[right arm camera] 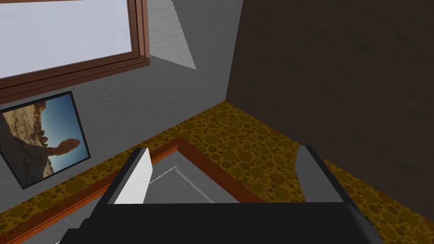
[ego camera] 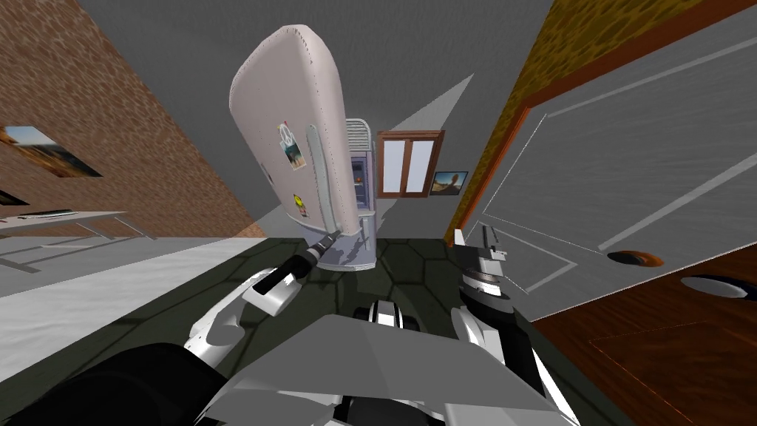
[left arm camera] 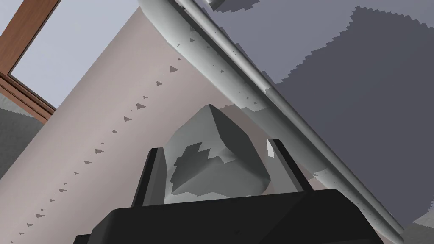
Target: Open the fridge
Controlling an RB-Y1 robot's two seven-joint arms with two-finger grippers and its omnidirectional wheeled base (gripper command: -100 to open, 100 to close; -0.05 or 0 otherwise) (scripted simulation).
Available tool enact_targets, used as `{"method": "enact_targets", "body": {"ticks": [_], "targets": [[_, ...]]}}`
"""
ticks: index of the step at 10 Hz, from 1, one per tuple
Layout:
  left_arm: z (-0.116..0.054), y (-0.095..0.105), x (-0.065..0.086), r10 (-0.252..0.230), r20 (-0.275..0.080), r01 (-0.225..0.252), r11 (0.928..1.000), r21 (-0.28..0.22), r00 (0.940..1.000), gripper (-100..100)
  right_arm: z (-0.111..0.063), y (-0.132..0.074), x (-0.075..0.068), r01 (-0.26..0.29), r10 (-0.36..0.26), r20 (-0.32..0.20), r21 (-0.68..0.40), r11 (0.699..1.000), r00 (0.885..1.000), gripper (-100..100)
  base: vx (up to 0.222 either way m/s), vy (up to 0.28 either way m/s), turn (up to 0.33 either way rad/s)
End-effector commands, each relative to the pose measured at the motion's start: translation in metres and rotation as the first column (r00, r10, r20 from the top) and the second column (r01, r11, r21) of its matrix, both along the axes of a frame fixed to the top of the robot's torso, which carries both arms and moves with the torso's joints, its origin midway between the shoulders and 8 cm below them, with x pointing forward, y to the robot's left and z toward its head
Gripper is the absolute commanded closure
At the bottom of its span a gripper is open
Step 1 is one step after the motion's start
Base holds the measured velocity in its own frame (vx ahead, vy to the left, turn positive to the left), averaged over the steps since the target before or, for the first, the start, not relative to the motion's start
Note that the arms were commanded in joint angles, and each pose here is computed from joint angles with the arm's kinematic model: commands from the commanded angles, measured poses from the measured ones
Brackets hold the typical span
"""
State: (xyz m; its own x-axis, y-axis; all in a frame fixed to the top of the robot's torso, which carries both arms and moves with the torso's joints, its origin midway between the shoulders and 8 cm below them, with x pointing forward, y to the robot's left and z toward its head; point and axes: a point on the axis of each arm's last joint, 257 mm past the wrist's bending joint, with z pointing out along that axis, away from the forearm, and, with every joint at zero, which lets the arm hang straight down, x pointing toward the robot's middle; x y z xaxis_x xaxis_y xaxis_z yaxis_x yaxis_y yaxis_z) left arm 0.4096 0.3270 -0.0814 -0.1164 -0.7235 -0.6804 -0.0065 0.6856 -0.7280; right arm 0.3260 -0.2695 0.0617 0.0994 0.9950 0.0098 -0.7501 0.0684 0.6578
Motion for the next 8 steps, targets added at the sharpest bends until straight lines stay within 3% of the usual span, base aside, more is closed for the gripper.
{"method": "enact_targets", "body": {"ticks": [1, 2, 3, 5, 6, 8], "targets": [[0.001, -0.010, -0.002, -0.030, 0.003, 0.030, 0.9996, 0.003, 0.9996, 100, 0.000, 0.000, 0.000, 0.000, 0.000, 0.000, 0.000, 1.000, 1.000, 0, -0.131, 0.149, -0.073], [0.002, -0.021, -0.004, -0.059, 0.006, 0.059, 0.9982, 0.006, 0.9982, 100, 0.000, 0.000, 0.000, 0.000, 0.000, 0.000, 0.000, 1.000, 1.000, 0, -0.144, 0.216, -0.087], [0.002, -0.021, -0.004, -0.059, 0.006, 0.059, 0.9982, 0.006, 0.9982, 100, 0.000, 0.000, 0.000, 0.000, 0.000, 0.000, 0.000, 1.000, 1.000, 0, -0.147, 0.191, -0.065], [0.005, -0.041, -0.009, -0.117, 0.012, 0.117, 0.9931, 0.009, 0.9930, 100, 0.000, 0.000, 0.000, 0.000, 0.000, 0.000, 0.000, 1.000, 1.000, 0, -0.196, 0.210, -0.085], [0.005, -0.041, -0.009, -0.117, 0.012, 0.117, 0.9931, 0.009, 0.9930, 100, 0.000, 0.000, 0.000, 0.000, 0.000, 0.000, 0.000, 1.000, 1.000, 0, -0.209, 0.235, -0.062], [0.006, -0.061, -0.016, -0.174, 0.016, 0.174, 0.9847, 0.010, 0.9846, 100, 0.000, 0.000, 0.000, 0.000, 0.000, 0.000, 0.000, 1.000, 1.000, 0, -0.211, 0.248, -0.086]]}}
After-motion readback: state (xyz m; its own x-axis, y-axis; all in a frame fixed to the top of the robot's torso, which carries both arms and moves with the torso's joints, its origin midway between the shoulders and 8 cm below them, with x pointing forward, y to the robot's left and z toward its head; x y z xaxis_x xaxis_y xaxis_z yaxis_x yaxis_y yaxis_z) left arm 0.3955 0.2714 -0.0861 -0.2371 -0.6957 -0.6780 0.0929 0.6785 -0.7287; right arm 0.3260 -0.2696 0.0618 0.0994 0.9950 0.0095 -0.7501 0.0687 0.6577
